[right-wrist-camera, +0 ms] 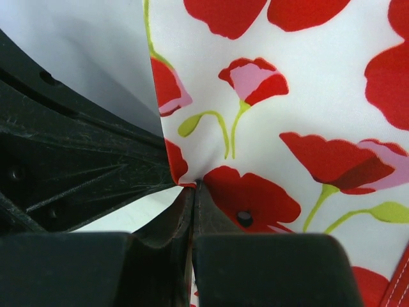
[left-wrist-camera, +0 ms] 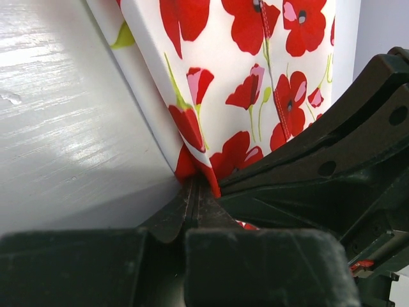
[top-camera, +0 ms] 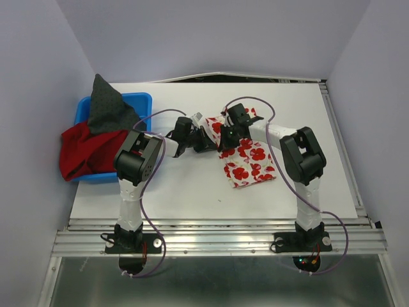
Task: Fold and stack the skirts
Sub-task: Fold the skirt
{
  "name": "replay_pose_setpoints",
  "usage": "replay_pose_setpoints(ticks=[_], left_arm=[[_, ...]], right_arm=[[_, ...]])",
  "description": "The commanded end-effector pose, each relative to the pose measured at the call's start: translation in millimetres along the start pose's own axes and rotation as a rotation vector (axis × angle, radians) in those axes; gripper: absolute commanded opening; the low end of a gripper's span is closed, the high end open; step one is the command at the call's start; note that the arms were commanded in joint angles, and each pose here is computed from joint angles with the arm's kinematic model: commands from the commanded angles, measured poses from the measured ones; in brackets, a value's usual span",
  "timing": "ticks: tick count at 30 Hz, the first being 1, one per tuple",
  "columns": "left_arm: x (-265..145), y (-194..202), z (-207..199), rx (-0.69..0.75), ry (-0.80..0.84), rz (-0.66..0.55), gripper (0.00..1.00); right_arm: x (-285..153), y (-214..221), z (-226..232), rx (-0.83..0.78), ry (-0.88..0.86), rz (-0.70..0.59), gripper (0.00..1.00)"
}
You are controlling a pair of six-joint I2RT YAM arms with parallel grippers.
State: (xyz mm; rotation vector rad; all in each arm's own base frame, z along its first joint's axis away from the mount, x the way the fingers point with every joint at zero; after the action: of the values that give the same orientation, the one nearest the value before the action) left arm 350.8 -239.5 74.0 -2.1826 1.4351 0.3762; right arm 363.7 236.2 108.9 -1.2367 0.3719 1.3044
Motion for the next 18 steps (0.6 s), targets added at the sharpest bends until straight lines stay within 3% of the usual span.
replay_pose_setpoints(ticks=[1, 12, 18], left_arm=[[4, 15, 22, -0.039, -0.088, 0.048, 0.0], [5, 16, 25, -0.043, -0.094, 0.052, 0.0], [6, 14, 26, -0.044, -0.094, 0.047, 0.0]], right_arm=[[-5, -26, 5, 0.012, -0.02, -0.093, 0.01], [-6, -29, 0, 0.069, -0.033, -0.096, 0.01], [16, -5, -5, 0.155, -0.092, -0.002, 0.01]])
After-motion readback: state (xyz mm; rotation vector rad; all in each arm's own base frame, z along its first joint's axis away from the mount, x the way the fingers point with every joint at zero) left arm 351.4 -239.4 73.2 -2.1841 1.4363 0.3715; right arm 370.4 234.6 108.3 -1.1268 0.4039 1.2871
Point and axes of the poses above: each gripper's point midway between its finger pads, its own x axis out along the fingers, its own z axis along the line the jaws close on, y = z × x, the point moved 10 cm from there along -x, back along the fingers, and after that the axes turned 8 degrees about -x, right-handed, at the moved point
